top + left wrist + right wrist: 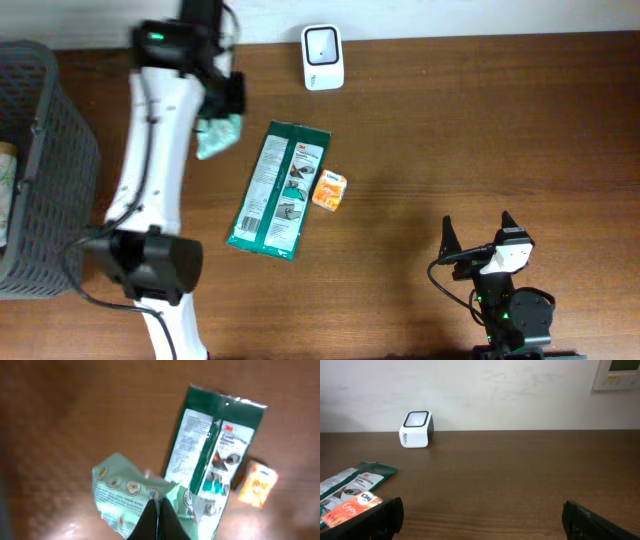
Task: Scan the item barcode
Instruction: 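Carry the mint-green pack right and drop it beside the orange pack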
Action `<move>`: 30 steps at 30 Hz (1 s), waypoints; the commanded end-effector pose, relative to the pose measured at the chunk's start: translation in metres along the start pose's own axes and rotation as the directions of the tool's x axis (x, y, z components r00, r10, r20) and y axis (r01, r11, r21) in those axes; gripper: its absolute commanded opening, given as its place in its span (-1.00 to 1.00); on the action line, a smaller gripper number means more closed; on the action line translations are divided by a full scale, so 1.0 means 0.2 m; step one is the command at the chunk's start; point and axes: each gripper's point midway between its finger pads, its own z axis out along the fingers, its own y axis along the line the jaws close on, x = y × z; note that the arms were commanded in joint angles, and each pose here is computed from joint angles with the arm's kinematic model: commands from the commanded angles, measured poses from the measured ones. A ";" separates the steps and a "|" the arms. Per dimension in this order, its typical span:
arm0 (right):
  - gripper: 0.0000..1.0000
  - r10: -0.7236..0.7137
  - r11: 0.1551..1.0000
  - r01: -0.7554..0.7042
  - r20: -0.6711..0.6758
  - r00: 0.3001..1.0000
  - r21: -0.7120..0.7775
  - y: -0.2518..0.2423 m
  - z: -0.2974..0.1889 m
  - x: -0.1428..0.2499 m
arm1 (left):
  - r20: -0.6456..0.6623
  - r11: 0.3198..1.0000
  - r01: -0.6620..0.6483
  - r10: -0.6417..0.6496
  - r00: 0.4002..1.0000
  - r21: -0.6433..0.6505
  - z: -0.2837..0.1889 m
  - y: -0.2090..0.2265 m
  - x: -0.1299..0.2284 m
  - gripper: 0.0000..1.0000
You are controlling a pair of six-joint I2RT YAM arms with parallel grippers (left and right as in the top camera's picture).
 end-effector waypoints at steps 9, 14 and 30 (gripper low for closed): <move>0.97 0.007 1.000 -0.007 -0.002 1.000 -0.003 0.01 0.00 0.01 | -0.028 0.688 0.708 -0.720 0.693 -0.158 0.68 0.06 0.28 -1.00; 0.97 0.007 1.000 -0.007 -0.002 1.000 -0.003 0.01 0.00 0.01 | -0.045 0.608 0.768 -0.789 0.613 -0.204 0.73 0.02 0.39 -1.00; 0.97 0.007 1.000 -0.007 -0.002 1.000 -0.003 0.01 0.00 0.01 | 0.271 0.976 -0.218 0.214 0.938 -0.014 0.27 -0.94 0.08 -1.00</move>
